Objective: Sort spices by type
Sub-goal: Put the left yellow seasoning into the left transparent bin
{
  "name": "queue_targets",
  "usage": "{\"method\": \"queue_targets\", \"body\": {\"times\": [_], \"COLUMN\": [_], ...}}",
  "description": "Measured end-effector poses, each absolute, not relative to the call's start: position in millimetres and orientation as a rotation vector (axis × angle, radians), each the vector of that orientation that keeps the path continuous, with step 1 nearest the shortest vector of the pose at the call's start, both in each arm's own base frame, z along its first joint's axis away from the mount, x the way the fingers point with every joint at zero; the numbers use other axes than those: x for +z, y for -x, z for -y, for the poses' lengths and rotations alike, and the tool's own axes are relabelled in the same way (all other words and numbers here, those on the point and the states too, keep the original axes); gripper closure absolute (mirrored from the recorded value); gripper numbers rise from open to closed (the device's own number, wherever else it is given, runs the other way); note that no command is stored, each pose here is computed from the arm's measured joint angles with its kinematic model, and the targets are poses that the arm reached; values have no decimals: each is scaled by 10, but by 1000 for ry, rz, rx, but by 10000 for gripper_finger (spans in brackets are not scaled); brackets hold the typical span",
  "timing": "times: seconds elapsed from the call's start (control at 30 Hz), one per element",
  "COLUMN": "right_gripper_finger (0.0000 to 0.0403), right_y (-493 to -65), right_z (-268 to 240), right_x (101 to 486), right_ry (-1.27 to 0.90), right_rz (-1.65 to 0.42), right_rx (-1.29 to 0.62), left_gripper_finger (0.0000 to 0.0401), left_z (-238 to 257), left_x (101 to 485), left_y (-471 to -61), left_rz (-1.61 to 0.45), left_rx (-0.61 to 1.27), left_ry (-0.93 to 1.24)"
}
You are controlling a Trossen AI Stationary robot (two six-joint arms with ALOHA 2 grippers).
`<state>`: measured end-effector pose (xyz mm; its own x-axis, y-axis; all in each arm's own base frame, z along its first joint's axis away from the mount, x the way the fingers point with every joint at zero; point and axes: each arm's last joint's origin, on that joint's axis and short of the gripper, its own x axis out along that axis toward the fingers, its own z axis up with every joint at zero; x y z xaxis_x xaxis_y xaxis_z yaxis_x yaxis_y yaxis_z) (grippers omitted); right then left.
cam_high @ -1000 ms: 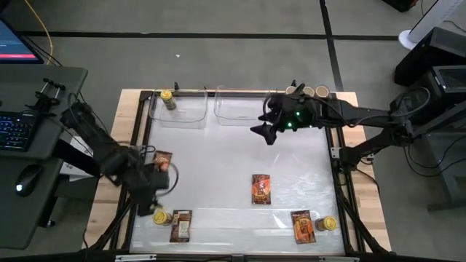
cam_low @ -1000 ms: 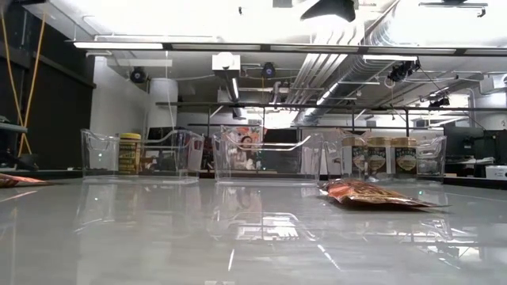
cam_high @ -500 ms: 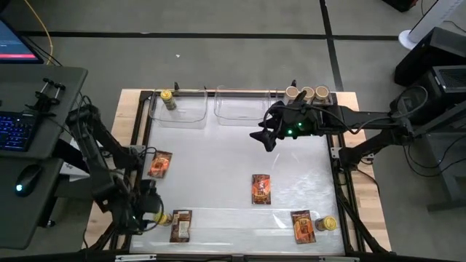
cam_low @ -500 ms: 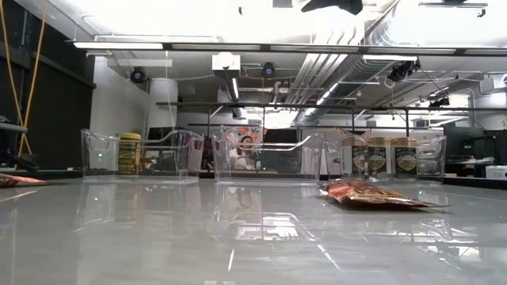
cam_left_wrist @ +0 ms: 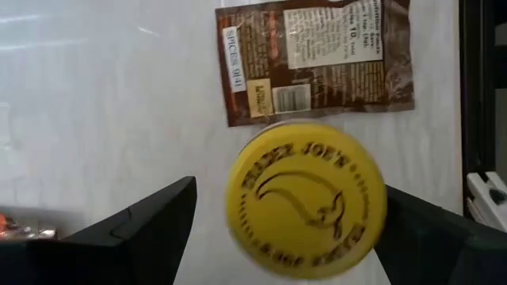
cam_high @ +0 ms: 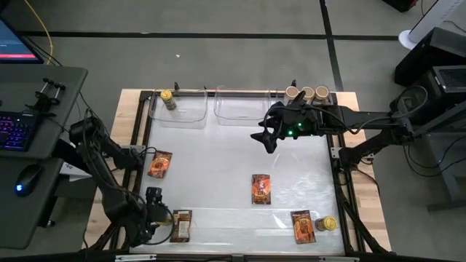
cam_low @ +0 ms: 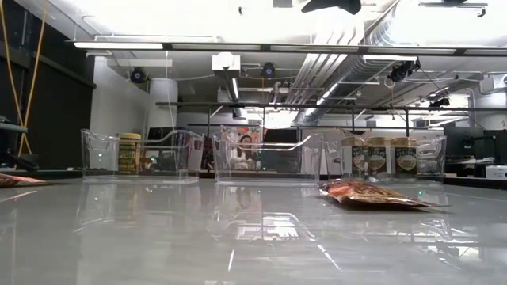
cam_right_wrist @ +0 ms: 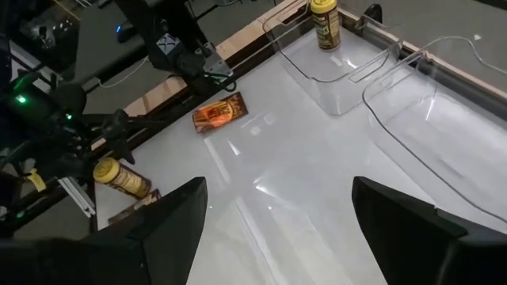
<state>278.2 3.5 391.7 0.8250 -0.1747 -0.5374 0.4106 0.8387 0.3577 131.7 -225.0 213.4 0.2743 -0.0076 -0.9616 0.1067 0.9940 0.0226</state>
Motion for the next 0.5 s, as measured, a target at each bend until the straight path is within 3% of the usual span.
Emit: {"method": "queue_targets", "body": {"times": [0.23,0.33,0.43,0.5], "right_gripper_finger": [96,96,96,96], "right_y": [-2773,-2764,-2756,-2751], "right_z": [-34,-34,-34,-33], "right_x": [3904,3891,3878,3872], "right_ry": [-460,-455,-425,-397], "right_rz": [-532,-549,-568,-579], "right_rx": [-322,-326,-321,-315], "left_gripper_finger": [85,131,205,214], "left_z": [2314,2291,2275,2241], "left_x": [2054,2056,2058,2082], "left_y": [-1395,-1430,-1457,-1487], "left_rz": [-1282,-1277,-1297,-1319], "left_rx": [-43,3,20,21], "left_ry": [-14,35,75,111]}}
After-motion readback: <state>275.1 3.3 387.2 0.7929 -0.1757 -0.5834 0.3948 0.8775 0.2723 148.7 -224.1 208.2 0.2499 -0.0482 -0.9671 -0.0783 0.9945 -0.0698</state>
